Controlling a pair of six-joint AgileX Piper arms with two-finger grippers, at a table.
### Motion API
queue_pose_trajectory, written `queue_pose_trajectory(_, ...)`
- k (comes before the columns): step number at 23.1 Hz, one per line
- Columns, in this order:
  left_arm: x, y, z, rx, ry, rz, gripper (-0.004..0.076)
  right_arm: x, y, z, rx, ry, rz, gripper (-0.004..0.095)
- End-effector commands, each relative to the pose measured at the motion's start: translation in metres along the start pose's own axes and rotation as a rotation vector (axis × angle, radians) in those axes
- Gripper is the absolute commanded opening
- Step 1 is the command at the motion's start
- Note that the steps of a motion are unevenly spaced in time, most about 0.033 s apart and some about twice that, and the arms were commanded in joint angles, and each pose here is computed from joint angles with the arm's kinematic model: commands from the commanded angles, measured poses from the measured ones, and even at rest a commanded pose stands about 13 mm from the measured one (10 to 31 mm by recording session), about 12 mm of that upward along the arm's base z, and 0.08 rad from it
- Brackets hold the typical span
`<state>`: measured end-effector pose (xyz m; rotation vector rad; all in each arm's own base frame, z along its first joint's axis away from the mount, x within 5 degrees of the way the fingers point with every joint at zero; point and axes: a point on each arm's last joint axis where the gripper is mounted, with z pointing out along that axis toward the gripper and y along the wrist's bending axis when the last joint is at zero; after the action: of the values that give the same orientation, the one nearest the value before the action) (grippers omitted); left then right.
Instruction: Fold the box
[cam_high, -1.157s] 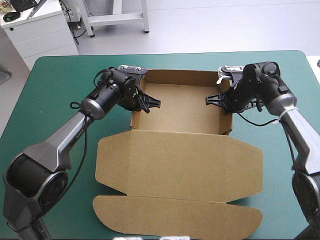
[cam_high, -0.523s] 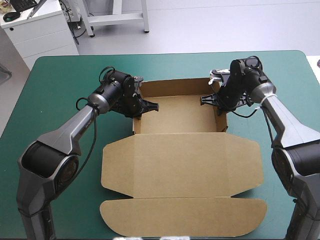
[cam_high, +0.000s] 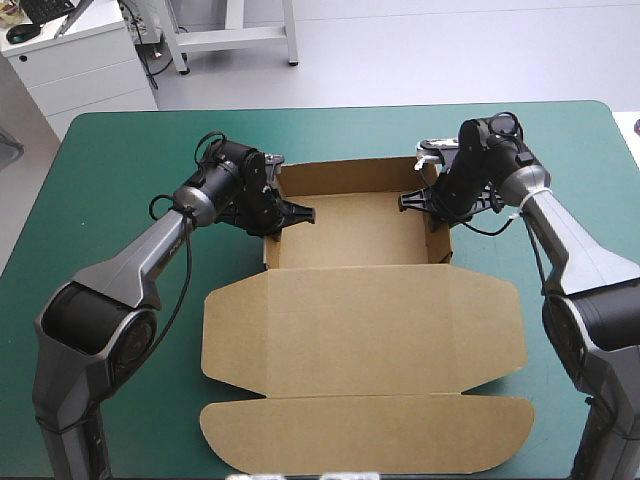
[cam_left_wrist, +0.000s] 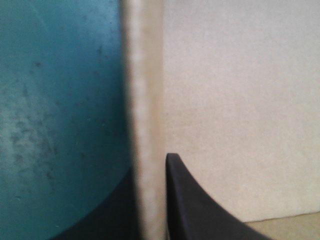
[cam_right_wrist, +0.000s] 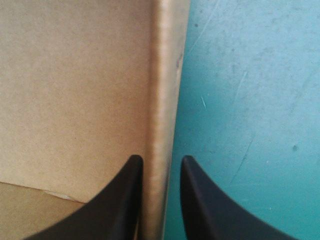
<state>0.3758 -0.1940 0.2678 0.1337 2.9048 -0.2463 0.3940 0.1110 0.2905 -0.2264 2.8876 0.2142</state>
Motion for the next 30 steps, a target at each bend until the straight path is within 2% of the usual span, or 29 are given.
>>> queue_pose_trajectory(1, 0.000, 0.001, -0.029, 0.013, -0.053, 0.057, 0.0176, -0.001, -0.003, -0.033, 0.024, -0.090, -0.025, 0.0486)
queue_pose_trajectory(3, 0.001, 0.000, -0.029, 0.013, -0.048, 0.076, 0.0302, -0.001, -0.003, -0.033, 0.023, -0.090, -0.022, 0.0677)
queue_pose_trajectory(5, 0.001, 0.001, -0.029, 0.010, -0.047, 0.076, 0.0414, -0.001, -0.003, -0.033, 0.022, -0.090, -0.015, 0.0820)
queue_pose_trajectory(6, 0.001, 0.001, -0.029, 0.010, -0.047, 0.076, 0.0461, -0.001, -0.003, -0.033, 0.024, -0.090, -0.011, 0.0857)
queue_pose_trajectory(8, 0.001, 0.001, -0.030, 0.009, -0.042, 0.076, 0.0512, -0.002, -0.003, -0.034, 0.022, -0.103, 0.000, 0.0897)
queue_pose_trajectory(13, -0.004, 0.000, -0.048, -0.006, -0.066, 0.087, 0.0512, -0.010, -0.001, -0.050, 0.024, -0.167, -0.009, 0.0894)
queue_pose_trajectory(16, -0.015, -0.007, -0.081, 0.027, -0.160, 0.093, 0.0501, -0.017, 0.002, -0.079, 0.021, -0.250, -0.018, 0.0894)
queue_pose_trajectory(18, -0.020, -0.013, -0.117, 0.078, -0.271, 0.099, 0.0459, -0.019, 0.005, -0.103, 0.009, -0.325, -0.023, 0.0892)
queue_pose_trajectory(19, -0.020, -0.016, -0.141, 0.121, -0.337, 0.113, 0.0379, -0.015, 0.006, -0.119, 0.008, -0.367, -0.027, 0.0886)
queue_pose_trajectory(20, -0.019, -0.017, -0.151, 0.135, -0.362, 0.128, 0.0333, -0.013, 0.005, -0.125, 0.019, -0.381, -0.032, 0.0886)
queue_pose_trajectory(22, -0.007, -0.016, -0.190, 0.159, -0.459, 0.207, 0.0022, 0.003, 0.001, -0.161, 0.092, -0.463, -0.069, 0.0886)
queue_pose_trajectory(23, -0.001, -0.015, -0.201, 0.158, -0.483, 0.244, -0.0004, 0.008, 0.001, -0.170, 0.100, -0.485, -0.075, 0.0886)
queue_pose_trajectory(25, 0.017, -0.012, -0.228, 0.196, -0.529, 0.270, -0.0009, 0.023, 0.000, -0.197, 0.121, -0.549, -0.080, 0.0886)
queue_pose_trajectory(28, 0.058, -0.013, -0.262, 0.322, -0.548, 0.330, -0.0010, 0.043, 0.002, -0.226, 0.112, -0.619, -0.106, 0.0886)
queue_pose_trajectory(30, 0.089, -0.009, -0.272, 0.327, -0.547, 0.397, -0.0010, 0.045, 0.005, -0.228, 0.084, -0.623, -0.118, 0.0886)
